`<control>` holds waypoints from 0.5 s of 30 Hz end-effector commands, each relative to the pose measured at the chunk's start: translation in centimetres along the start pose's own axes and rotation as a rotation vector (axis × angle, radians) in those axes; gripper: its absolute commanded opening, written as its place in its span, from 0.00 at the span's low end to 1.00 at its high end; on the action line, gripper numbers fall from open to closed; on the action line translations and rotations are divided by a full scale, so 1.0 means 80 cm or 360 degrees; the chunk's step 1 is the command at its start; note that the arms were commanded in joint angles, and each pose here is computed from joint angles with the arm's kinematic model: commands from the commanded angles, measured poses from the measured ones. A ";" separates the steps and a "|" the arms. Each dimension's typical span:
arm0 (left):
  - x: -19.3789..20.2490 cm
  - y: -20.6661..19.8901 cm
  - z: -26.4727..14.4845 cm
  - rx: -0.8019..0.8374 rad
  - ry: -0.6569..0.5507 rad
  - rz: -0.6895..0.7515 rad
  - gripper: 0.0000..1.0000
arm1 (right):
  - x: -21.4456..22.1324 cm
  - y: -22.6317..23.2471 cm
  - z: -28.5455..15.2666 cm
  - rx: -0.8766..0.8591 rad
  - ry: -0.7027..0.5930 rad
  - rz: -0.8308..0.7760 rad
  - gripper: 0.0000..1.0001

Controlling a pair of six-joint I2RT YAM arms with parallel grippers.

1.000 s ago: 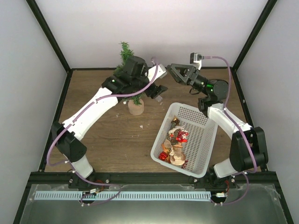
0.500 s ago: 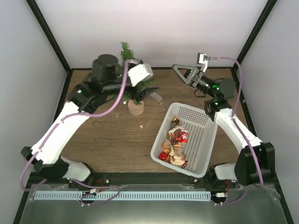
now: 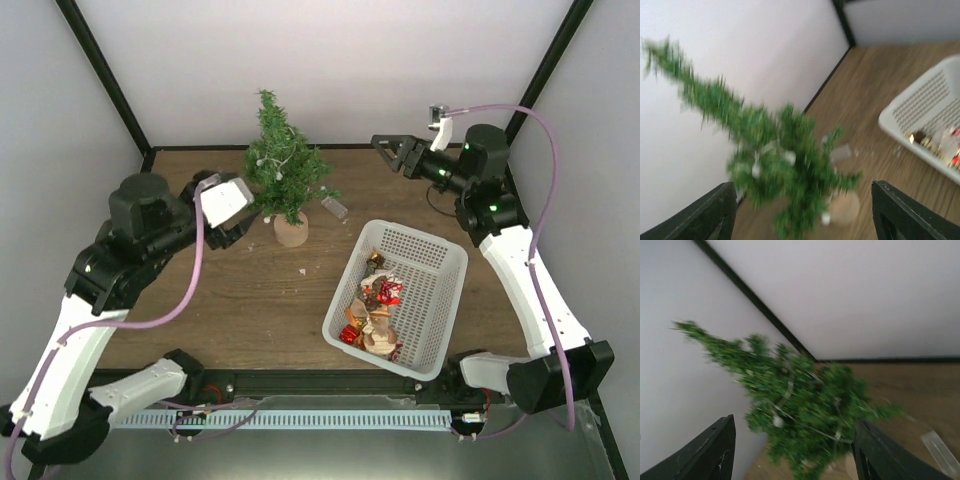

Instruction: Decorate the small christmas tree

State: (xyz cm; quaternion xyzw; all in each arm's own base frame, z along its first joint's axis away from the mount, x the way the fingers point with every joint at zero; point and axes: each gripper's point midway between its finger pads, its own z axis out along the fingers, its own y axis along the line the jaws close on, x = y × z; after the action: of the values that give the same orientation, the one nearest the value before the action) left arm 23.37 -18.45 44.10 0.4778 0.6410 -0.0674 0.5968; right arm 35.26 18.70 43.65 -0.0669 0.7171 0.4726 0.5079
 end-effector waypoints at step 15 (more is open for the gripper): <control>0.234 0.073 -0.054 -0.0495 0.0550 -0.0928 0.80 | 0.083 -0.079 -0.004 0.0870 0.0478 -0.0235 0.55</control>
State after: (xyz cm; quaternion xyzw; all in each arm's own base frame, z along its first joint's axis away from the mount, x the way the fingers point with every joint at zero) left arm 26.95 -3.88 33.05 0.2556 0.8146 0.0423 0.5189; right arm 35.57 19.10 33.54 -0.0555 0.8691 0.2694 0.4112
